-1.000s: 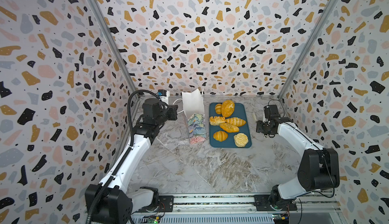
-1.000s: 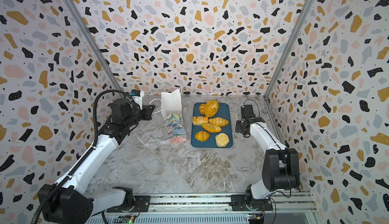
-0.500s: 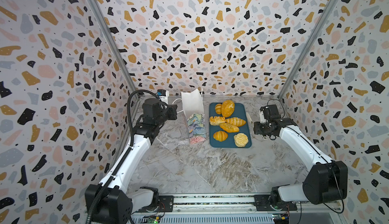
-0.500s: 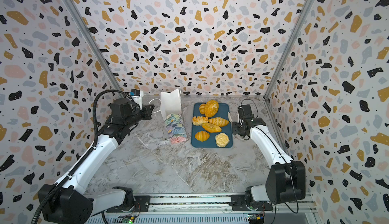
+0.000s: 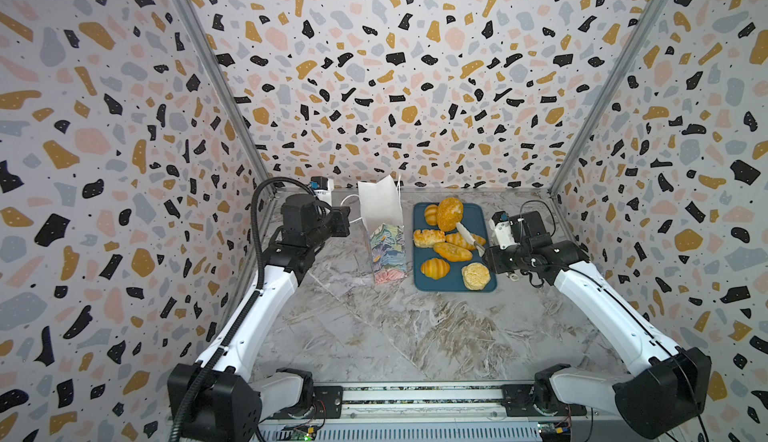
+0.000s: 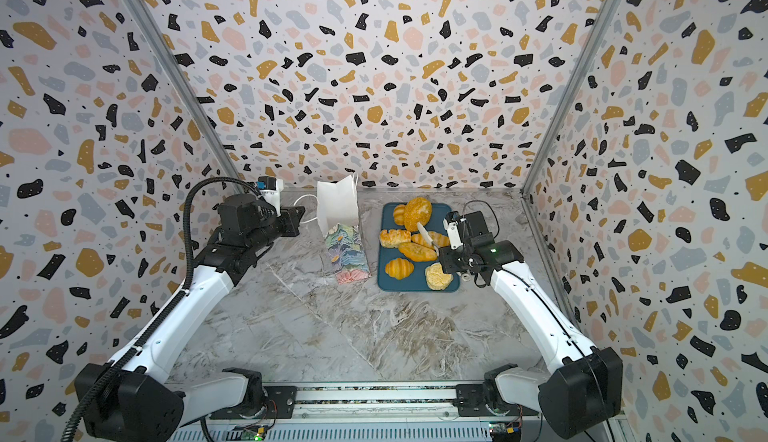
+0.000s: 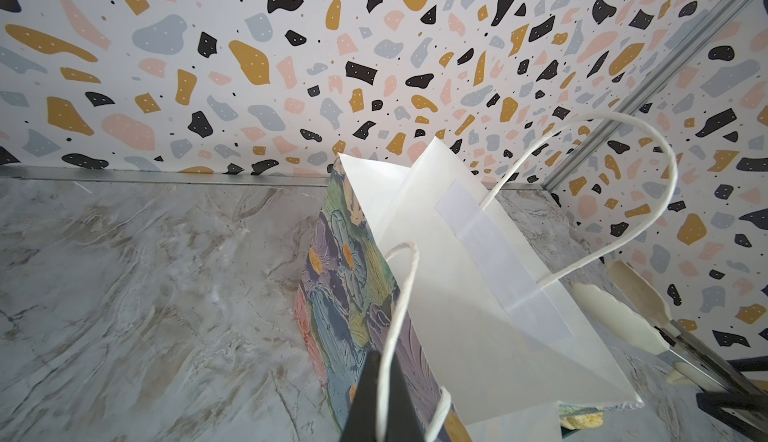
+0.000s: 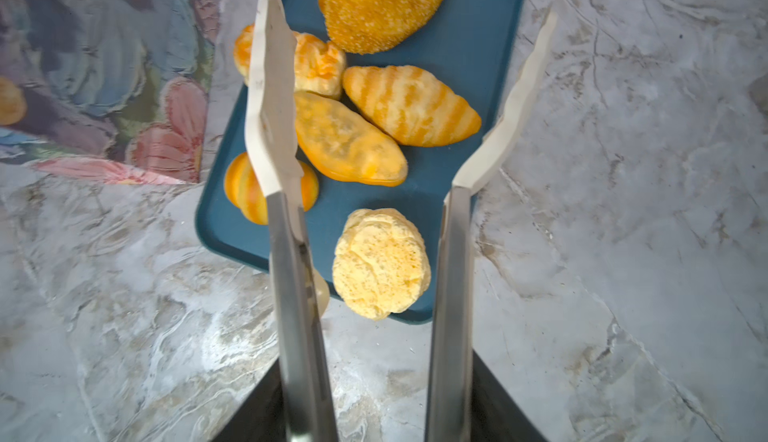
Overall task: Place the fake bread into the paper bag
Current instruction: 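Lift the tongs with the right gripper and swing them toward the tray, then position the open tongs around the round seeded bun with the right gripper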
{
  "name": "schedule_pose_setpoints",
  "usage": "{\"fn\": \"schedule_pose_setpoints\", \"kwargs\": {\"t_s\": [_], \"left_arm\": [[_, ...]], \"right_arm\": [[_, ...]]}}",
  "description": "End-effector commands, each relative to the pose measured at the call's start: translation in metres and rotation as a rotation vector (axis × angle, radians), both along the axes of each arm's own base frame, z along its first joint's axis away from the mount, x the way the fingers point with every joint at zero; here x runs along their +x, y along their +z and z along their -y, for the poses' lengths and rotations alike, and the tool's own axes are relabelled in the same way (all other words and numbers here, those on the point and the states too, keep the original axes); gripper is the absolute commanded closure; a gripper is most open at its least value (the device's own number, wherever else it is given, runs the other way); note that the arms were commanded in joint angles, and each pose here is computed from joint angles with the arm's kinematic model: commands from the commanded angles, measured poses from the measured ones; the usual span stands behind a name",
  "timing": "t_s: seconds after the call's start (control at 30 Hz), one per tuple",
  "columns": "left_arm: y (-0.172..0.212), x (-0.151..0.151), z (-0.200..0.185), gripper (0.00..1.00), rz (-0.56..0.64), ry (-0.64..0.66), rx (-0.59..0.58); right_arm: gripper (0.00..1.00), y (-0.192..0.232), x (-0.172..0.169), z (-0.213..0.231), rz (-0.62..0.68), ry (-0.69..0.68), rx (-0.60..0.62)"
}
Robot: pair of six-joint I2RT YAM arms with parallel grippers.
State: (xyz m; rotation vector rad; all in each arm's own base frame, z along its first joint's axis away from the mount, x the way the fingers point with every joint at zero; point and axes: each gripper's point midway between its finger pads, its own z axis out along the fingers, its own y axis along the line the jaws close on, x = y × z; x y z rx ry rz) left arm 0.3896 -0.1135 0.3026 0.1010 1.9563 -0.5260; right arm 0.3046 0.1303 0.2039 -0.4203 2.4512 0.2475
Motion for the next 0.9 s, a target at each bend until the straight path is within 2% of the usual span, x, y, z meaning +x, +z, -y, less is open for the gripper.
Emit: {"fn": "schedule_pose_setpoints", "kwargs": {"t_s": [0.0,0.5,0.87], "left_arm": [[0.006,-0.001,-0.003,1.00,0.025,0.010,-0.003],[0.001,0.002,-0.004,1.00,0.009,0.018,0.006],[0.001,0.001,-0.004,1.00,0.008,0.016,0.007]], "right_arm": [[0.44,0.013,-0.012,-0.003,0.020,0.031,0.009],[0.45,-0.012,-0.054,0.015,-0.188,-0.076,-0.002],[0.45,-0.031,-0.074,0.025,-0.278,-0.139,-0.022]]}}
